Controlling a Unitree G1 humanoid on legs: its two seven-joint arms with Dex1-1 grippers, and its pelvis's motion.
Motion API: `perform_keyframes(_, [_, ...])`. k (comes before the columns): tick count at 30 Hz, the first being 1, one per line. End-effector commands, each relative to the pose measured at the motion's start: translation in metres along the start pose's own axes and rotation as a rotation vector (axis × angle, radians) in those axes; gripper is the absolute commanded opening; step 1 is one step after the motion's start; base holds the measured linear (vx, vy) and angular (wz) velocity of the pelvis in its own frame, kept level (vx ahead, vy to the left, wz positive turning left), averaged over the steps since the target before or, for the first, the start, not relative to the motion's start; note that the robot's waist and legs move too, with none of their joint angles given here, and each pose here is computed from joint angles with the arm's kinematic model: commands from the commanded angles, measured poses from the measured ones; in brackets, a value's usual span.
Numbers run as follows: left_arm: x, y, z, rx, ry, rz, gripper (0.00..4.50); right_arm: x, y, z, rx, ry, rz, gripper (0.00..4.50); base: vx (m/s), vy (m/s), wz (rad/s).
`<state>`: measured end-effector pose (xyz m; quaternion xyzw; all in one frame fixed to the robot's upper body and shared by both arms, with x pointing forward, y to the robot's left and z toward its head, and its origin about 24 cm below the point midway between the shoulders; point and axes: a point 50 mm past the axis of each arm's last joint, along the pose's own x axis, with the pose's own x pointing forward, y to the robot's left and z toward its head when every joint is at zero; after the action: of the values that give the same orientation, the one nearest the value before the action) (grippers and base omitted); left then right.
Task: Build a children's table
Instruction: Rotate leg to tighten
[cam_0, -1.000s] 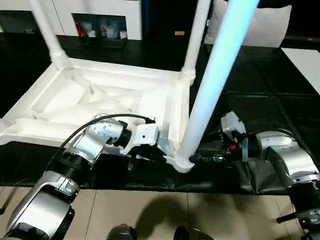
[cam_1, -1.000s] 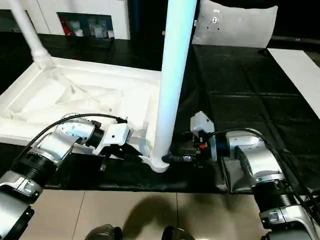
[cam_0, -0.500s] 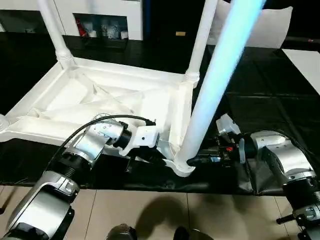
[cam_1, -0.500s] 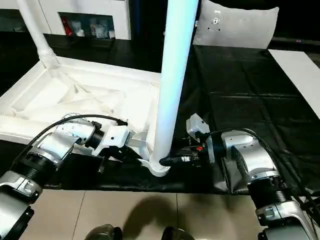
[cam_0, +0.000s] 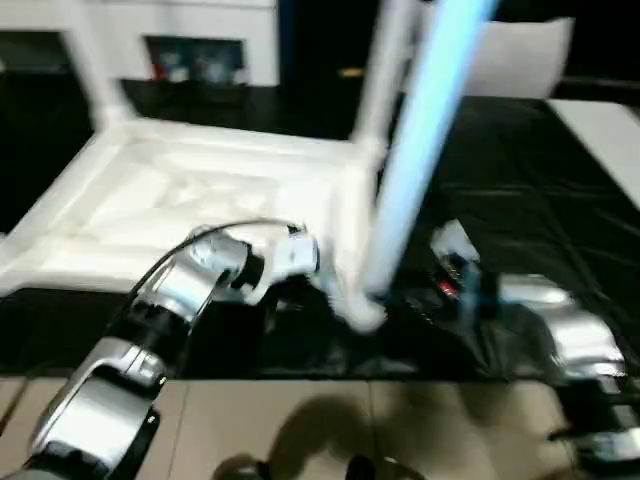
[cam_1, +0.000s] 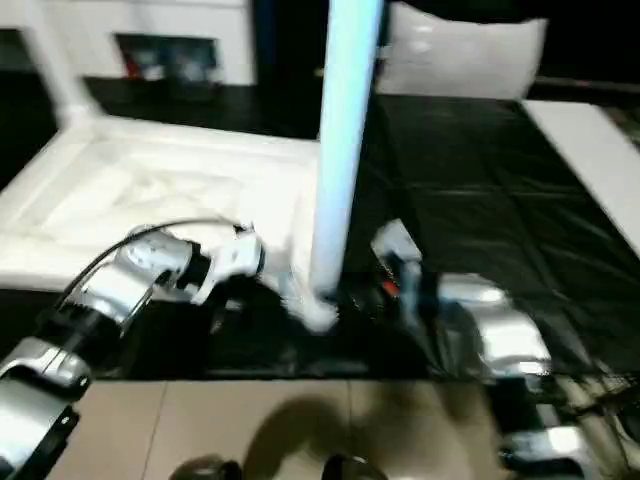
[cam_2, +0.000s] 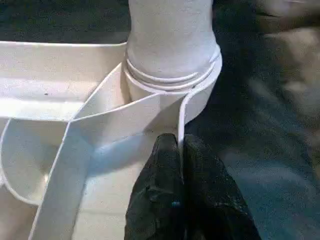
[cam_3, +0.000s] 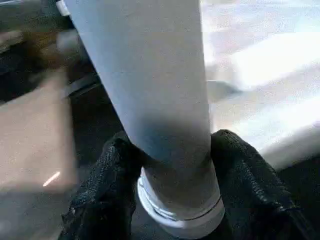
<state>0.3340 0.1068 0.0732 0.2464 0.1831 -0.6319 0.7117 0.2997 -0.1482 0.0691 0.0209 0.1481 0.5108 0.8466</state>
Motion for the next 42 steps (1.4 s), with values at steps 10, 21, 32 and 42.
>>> perform_keyframes(10, [0.051,0.022,0.044,-0.180,-0.060,0.386,0.00,0.048,-0.019,0.023,0.129,-0.114,-0.609,1.91,0.000,0.000,0.00])
perform_keyframes(21, [0.054,0.022,0.045,-0.134,-0.057,0.402,0.00,0.034,-0.022,0.025,0.040,-0.190,-0.644,3.02,0.015,-0.004,0.00])
perform_keyframes(32, [0.030,0.011,0.019,0.007,-0.016,0.183,0.00,-0.026,-0.024,0.028,-0.144,-0.127,-0.248,3.94,0.000,0.000,0.00])
perform_keyframes(42, [0.012,-0.011,0.009,0.184,0.000,-0.136,0.00,-0.046,-0.015,0.025,-0.268,0.058,0.100,4.41,0.000,0.000,0.00])
